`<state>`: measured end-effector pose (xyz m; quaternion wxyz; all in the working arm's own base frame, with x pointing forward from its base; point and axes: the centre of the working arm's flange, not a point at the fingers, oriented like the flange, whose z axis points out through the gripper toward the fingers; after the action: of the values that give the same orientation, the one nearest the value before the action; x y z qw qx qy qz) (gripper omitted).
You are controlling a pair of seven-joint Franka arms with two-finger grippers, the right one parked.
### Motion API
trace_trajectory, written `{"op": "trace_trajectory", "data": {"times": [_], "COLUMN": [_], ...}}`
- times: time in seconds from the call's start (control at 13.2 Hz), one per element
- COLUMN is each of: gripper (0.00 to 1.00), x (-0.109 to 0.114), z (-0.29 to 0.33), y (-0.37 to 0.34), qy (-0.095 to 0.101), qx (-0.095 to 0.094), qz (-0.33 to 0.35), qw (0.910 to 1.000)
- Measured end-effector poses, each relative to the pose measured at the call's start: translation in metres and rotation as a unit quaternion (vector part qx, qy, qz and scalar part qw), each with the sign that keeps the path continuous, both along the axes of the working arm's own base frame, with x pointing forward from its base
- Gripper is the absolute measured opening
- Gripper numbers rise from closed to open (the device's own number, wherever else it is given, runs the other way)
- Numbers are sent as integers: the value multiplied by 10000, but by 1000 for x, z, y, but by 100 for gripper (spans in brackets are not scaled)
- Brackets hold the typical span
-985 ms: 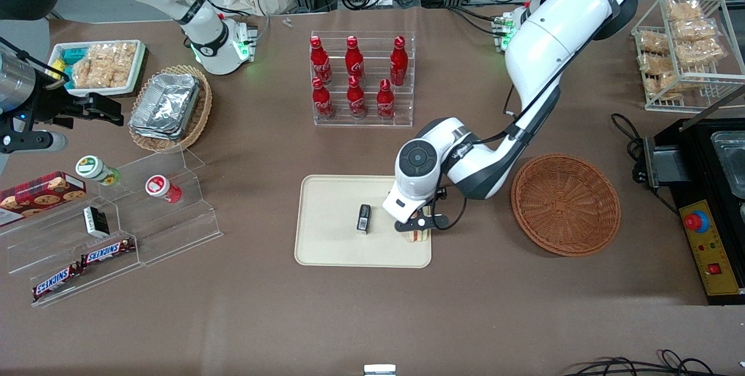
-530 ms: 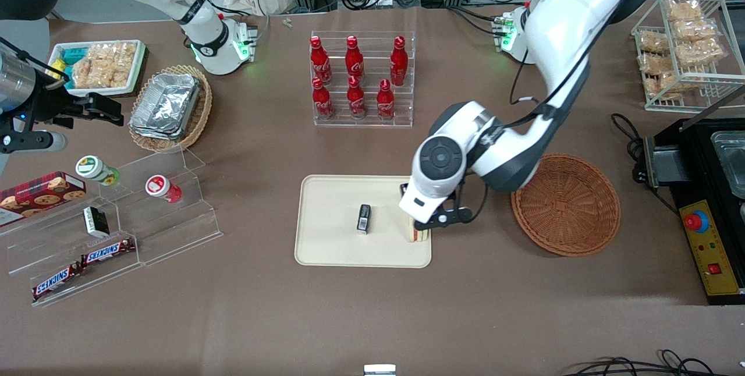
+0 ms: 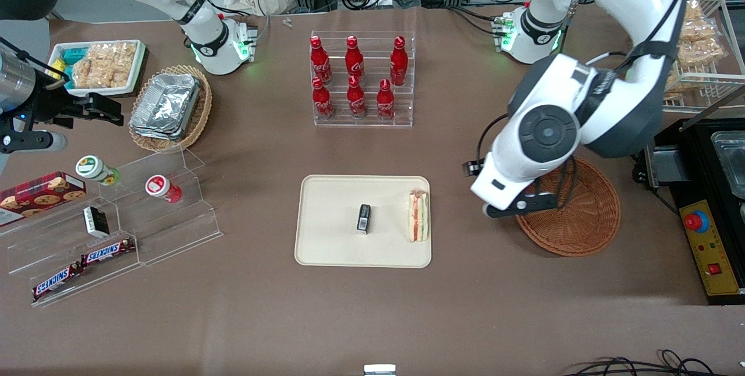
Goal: Place sandwich from basket to tray
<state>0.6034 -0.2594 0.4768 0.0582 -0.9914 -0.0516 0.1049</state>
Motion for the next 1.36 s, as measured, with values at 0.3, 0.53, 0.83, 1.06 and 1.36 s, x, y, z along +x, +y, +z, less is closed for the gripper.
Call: {"op": "trace_trajectory", "data": {"times": [0.3,0.53,0.83,1.06,1.36], "gripper": [100,100,100,100,100], "x": [11,14,12,13,17], "z": [29,46,55,54,60], "y": [86,144,159,170,230], "qy": [157,191,159,166,189], "qx": [3,32,90,109,-38], "qz": [-221,2,122,209,138], "qw": [9996,9998,9998,9996,9997]}}
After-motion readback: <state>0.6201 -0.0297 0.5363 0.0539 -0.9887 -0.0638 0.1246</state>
